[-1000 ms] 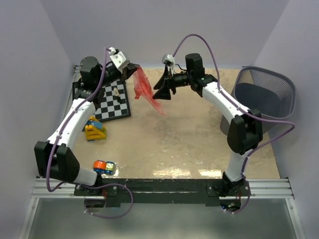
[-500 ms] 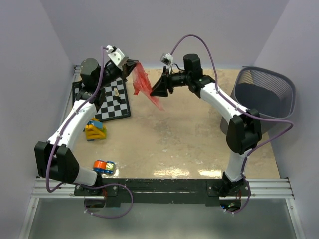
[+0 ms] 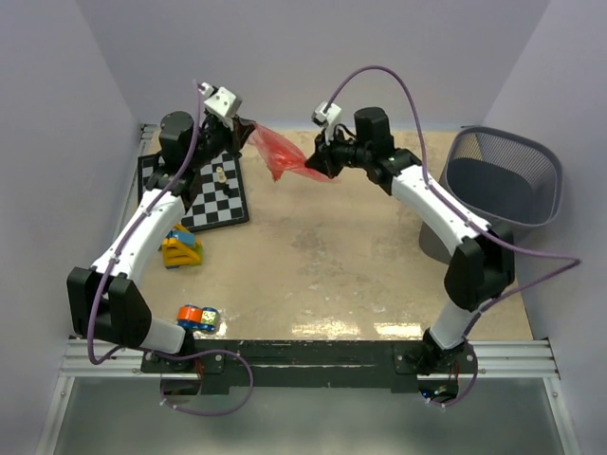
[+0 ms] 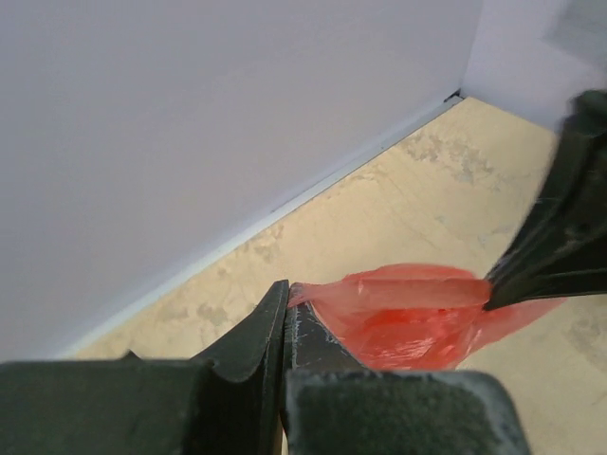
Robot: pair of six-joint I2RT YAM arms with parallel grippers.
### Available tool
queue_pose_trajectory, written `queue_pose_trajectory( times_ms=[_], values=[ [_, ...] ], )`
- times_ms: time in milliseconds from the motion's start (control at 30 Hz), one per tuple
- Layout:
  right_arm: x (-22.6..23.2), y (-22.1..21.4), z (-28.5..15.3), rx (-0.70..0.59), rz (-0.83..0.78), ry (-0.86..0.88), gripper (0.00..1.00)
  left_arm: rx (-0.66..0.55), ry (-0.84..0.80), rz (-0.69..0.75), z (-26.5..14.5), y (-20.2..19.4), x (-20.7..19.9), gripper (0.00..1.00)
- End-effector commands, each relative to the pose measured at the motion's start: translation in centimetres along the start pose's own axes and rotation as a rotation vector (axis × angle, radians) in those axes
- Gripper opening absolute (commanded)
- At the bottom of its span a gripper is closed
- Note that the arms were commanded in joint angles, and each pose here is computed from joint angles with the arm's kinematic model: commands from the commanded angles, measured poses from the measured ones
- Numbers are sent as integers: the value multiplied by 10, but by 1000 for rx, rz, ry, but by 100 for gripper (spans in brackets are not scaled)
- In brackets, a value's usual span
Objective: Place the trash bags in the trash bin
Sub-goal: Unfold the trash bag at the center of the board.
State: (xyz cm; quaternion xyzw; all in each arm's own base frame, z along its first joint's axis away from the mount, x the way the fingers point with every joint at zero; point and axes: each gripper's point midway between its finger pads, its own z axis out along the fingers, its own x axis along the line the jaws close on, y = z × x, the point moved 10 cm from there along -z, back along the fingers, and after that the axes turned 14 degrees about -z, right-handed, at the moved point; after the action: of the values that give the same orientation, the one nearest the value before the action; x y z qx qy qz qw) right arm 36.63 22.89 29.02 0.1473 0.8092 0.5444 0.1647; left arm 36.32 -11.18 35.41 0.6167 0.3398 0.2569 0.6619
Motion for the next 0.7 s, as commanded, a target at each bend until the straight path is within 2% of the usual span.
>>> queue_pose_trajectory(
  times_ms=[0,100,367,467,533,567,667],
  values=[
    [5,33,-51,54,-350,-211,0,36,174,-239,0,-21,7,0],
    [10,32,-65,87,-385,-277,0,59,203,-306,3,-32,9,0],
    [7,13,-75,147,-214,-455,0,103,340,-298,8,-41,25,0],
    [6,8,-73,145,-137,-460,0,102,347,-295,6,-42,25,0],
    [9,8,-72,130,-126,-404,0,92,318,-288,6,-41,23,0],
    [11,9,-71,112,-162,-307,6,78,261,-261,7,-38,19,0],
    [17,28,-74,12,-238,-78,47,53,60,-151,6,-32,6,0]
  ],
)
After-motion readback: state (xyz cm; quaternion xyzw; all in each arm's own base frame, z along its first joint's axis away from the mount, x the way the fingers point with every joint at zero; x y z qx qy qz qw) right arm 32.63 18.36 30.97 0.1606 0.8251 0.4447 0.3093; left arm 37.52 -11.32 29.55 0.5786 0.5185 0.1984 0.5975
